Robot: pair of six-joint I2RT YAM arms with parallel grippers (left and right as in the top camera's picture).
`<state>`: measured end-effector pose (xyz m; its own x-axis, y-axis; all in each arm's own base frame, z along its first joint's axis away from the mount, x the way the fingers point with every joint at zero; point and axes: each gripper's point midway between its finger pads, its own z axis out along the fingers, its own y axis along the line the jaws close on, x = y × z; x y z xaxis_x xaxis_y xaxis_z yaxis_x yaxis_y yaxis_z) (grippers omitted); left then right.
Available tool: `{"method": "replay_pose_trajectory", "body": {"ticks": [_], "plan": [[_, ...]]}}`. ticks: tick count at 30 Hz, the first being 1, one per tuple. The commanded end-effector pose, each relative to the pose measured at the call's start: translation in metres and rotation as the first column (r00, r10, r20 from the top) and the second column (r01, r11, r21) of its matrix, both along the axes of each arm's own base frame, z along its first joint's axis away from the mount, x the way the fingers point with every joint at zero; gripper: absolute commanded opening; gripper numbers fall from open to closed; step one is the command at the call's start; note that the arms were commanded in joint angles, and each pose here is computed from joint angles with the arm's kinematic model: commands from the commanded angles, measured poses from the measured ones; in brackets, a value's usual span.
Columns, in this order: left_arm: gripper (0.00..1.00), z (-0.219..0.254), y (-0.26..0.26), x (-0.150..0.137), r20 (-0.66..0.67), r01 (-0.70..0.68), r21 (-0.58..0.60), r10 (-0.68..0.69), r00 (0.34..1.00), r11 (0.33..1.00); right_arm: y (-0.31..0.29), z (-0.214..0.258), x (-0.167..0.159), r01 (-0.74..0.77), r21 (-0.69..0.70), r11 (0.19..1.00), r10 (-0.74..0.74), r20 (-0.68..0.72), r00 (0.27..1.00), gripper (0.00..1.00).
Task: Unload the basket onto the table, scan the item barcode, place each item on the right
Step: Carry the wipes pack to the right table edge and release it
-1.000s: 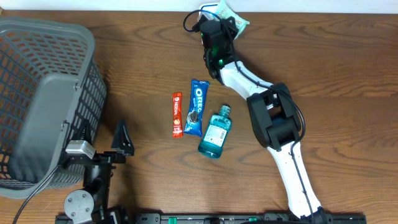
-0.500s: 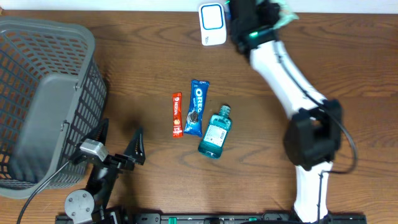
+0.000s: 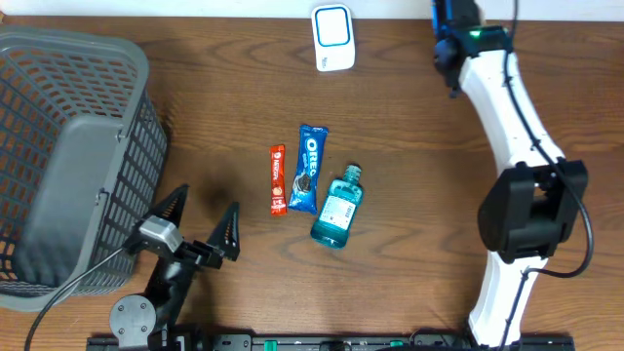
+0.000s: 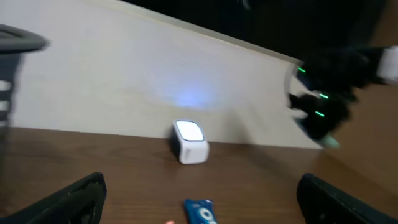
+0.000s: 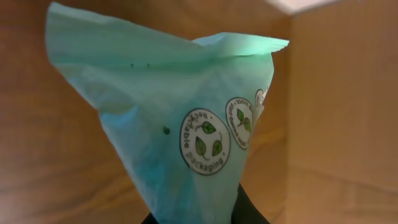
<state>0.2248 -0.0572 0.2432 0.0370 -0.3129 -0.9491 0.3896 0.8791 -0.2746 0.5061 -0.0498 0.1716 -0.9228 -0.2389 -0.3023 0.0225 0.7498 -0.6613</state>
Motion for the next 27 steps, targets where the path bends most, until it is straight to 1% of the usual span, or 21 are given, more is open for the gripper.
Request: {"method": "replay_pose_trajectory", "body": {"ticks": [1,6,10,15,18,24,27], "plan": [[0.98,-0.001,0.017,0.006,0.004,-0.105,-0.006,0.105,0.994,0.994,-0.040,-0.009,-0.015,0.111,0.061,0.992,-0.109,-0.029,0.994,0.01],[0.98,-0.007,0.017,0.008,-0.027,-0.103,-0.050,0.101,0.994,0.993,-0.105,-0.017,-0.049,0.298,0.067,0.952,-0.293,-0.074,0.953,0.01],[0.98,-0.019,0.018,0.011,-0.055,-0.103,-0.057,0.100,0.993,0.993,-0.151,-0.027,-0.080,0.455,0.080,0.887,-0.448,-0.088,0.890,0.01],[0.98,-0.025,0.018,0.012,-0.090,-0.098,-0.118,0.087,0.992,0.988,-0.194,-0.048,-0.113,0.600,0.094,0.794,-0.594,-0.085,0.800,0.01],[0.98,-0.028,0.018,0.013,-0.101,-0.097,-0.131,0.084,0.991,0.987,-0.213,-0.066,-0.131,0.668,0.105,0.737,-0.664,-0.074,0.744,0.01],[0.98,-0.031,0.018,0.013,-0.106,-0.098,-0.130,0.084,0.991,0.987,-0.243,-0.114,-0.160,0.725,0.104,0.680,-0.724,-0.053,0.687,0.01],[0.98,-0.033,0.018,0.013,-0.115,-0.099,-0.130,0.084,0.990,0.987,-0.256,-0.129,-0.171,0.747,0.111,0.656,-0.749,-0.031,0.662,0.01]]}}
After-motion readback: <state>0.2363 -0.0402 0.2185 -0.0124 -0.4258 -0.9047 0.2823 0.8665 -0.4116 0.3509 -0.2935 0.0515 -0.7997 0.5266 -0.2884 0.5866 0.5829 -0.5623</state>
